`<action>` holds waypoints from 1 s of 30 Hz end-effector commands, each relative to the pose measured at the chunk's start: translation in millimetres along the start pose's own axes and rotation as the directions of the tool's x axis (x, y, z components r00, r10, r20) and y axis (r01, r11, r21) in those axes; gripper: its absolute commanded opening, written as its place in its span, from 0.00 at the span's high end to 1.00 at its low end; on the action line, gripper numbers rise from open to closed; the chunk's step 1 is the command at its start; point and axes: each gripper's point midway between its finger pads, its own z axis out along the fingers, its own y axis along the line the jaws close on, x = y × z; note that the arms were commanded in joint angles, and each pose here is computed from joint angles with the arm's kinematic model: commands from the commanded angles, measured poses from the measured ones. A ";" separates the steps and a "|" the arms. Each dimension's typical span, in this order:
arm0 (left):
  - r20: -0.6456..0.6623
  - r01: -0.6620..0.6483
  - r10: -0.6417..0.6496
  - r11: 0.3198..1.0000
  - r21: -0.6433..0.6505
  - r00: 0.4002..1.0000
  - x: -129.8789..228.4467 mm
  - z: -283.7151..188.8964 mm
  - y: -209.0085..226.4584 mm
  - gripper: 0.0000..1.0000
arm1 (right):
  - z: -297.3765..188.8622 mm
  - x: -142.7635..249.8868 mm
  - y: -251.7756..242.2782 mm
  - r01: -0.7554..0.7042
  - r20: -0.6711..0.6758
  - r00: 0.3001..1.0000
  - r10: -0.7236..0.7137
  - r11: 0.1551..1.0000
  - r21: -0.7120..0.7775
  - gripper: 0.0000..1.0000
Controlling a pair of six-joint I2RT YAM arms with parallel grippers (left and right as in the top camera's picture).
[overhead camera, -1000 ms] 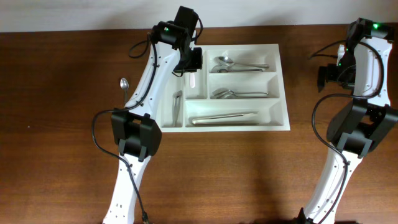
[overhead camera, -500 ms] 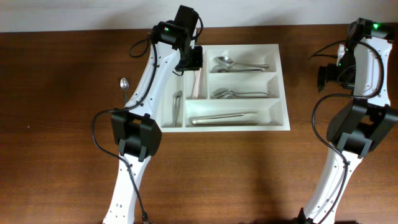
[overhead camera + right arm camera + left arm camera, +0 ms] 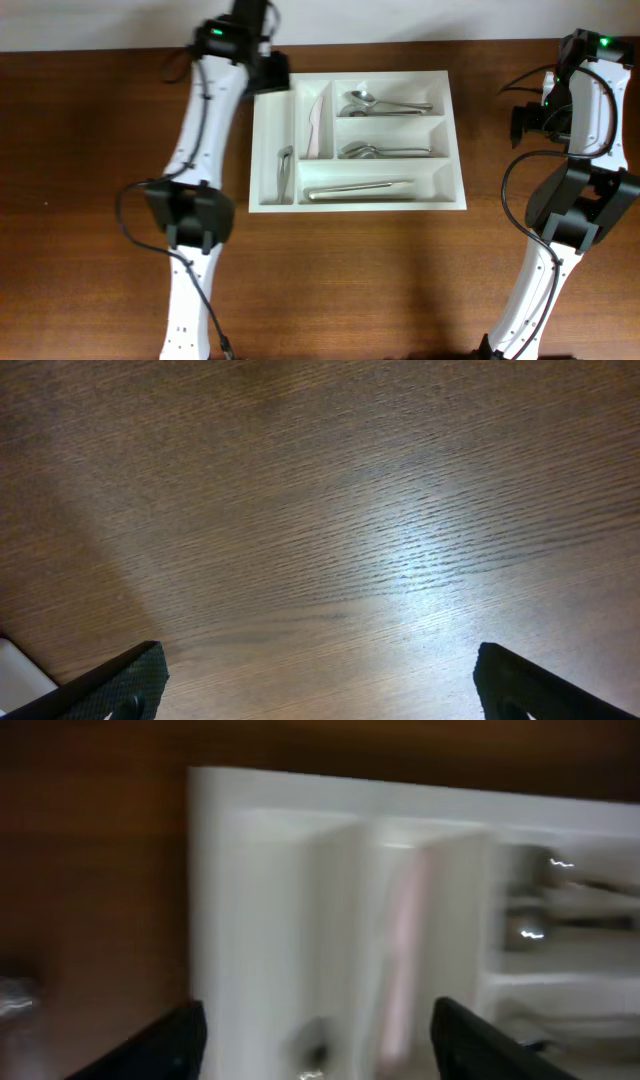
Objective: Pack container
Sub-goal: 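Open the left gripper and withdraw it from the knife, then move the left gripper over the remaining silver spoon and lower it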
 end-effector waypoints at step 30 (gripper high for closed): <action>0.172 -0.257 0.197 0.837 0.483 0.965 -14.5 -16.6 153.8 0.14 | -18.4 0.5 -5.4 -0.010 0.042 0.999 0.010 1.000 0.011 0.01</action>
